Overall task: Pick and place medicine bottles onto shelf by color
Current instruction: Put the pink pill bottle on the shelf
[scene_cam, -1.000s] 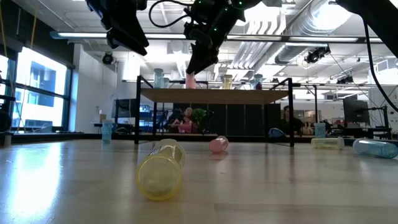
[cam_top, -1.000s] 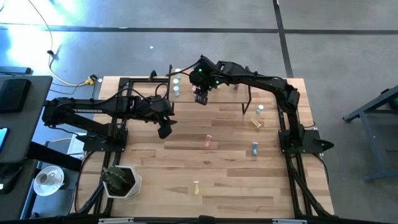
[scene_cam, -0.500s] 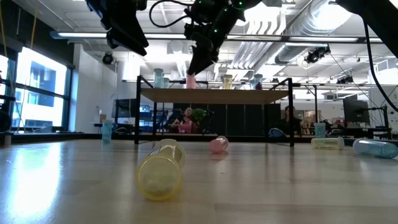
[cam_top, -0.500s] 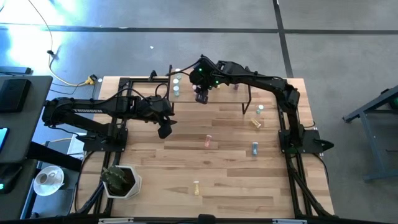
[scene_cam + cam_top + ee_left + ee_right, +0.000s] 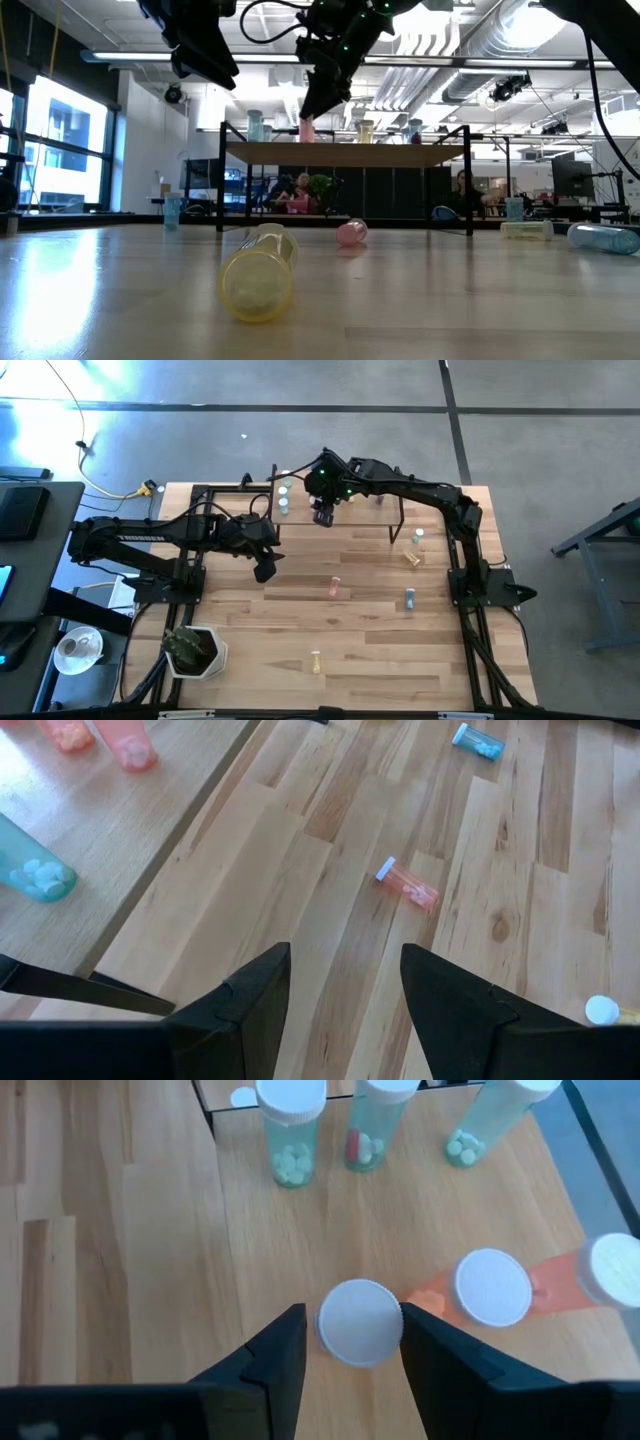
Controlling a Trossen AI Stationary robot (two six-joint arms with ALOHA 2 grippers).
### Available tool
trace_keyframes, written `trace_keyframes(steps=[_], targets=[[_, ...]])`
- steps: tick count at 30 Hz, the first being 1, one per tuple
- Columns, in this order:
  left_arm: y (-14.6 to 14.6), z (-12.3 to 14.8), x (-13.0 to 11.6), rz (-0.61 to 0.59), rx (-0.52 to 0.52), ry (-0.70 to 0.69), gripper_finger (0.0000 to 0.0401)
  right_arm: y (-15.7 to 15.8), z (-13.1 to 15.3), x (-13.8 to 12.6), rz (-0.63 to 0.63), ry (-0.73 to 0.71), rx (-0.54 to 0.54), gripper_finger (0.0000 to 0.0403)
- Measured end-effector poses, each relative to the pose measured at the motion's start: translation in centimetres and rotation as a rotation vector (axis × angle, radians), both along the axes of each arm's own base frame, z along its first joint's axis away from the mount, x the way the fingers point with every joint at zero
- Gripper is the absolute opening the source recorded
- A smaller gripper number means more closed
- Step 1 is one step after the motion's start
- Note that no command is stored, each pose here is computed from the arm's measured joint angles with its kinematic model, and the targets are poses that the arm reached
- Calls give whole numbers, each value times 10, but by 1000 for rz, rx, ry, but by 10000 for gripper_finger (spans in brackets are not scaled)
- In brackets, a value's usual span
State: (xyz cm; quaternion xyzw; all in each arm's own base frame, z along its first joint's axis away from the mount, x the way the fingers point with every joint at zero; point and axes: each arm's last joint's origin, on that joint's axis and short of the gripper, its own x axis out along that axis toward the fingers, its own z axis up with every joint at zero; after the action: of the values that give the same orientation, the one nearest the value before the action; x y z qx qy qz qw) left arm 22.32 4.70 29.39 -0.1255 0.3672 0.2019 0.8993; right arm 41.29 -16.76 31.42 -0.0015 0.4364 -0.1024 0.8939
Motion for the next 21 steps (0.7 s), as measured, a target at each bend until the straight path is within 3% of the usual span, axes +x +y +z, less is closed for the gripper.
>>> trace_keyframes(steps=[21], targets=[[0,-1,-2,0,-4,22,180,-1,1,0,7,3,-35,149]])
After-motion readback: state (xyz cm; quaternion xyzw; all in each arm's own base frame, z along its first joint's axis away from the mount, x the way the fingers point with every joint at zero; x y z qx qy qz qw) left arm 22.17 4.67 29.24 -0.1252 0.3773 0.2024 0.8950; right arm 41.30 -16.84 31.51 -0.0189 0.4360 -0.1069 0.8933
